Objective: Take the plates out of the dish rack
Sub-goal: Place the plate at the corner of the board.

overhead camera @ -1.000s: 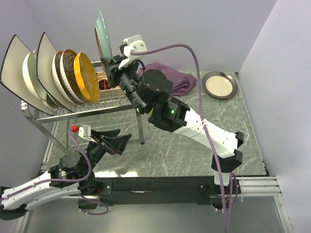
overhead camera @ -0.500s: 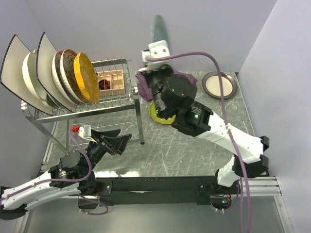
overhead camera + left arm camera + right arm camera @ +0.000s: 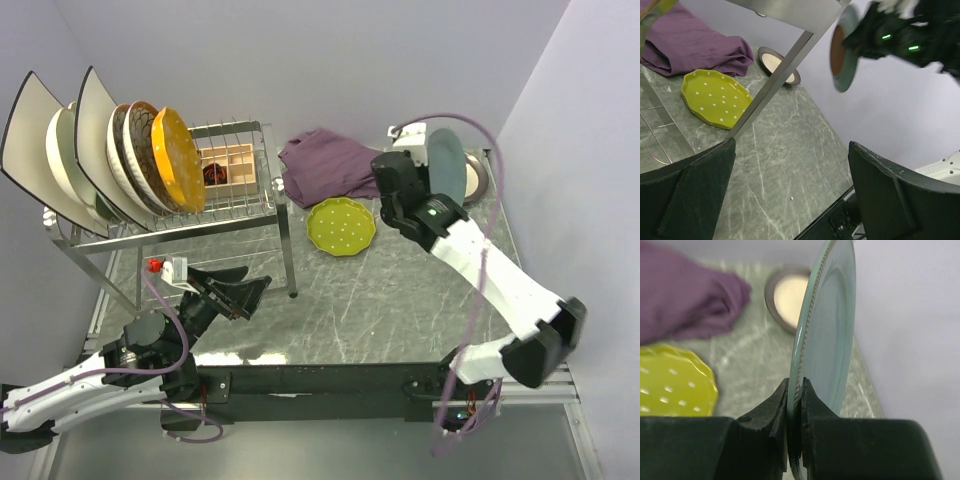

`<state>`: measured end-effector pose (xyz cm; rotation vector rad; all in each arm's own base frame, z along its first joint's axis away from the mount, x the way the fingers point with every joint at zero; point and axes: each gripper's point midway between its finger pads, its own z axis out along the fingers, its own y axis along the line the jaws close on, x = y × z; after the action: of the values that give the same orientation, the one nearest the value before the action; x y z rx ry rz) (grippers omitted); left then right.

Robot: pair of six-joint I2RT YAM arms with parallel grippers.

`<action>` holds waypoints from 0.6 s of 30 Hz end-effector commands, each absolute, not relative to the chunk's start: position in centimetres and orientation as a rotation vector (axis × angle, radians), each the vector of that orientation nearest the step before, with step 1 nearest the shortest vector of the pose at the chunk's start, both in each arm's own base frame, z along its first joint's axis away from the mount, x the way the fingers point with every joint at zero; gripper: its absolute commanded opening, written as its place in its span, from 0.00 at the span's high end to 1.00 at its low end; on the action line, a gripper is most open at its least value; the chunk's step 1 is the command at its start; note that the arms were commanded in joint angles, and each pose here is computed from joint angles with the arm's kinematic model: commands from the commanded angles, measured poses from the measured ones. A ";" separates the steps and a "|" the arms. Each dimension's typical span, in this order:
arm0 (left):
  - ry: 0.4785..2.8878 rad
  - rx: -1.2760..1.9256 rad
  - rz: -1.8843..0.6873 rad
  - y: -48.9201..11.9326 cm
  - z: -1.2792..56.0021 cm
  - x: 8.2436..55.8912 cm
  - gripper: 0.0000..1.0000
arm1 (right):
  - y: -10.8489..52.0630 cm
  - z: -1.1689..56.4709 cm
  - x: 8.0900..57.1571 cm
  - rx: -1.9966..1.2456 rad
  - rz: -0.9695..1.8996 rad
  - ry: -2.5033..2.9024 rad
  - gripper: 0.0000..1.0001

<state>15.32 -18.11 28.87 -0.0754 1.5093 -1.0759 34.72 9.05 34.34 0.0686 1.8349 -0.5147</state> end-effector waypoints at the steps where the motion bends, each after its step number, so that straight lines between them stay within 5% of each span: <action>1: 1.503 -0.063 -1.100 -18.4 29.0 15.0 0.01 | 9.0 31.3 39.3 0.097 -0.468 1.869 1.00; 7: 1.503 -0.046 -1.115 -18.7 29.2 14.8 0.00 | 7.5 29.2 46.1 -0.198 -0.812 1.857 1.00; 18: 1.513 0.026 -1.169 -20.6 29.1 14.1 0.01 | 3.4 23.7 53.5 -0.545 -0.985 1.907 1.00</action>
<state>14.79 -19.27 28.35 -0.0181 1.5281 -1.1042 50.42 5.33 17.97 -0.4989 2.0938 -0.8361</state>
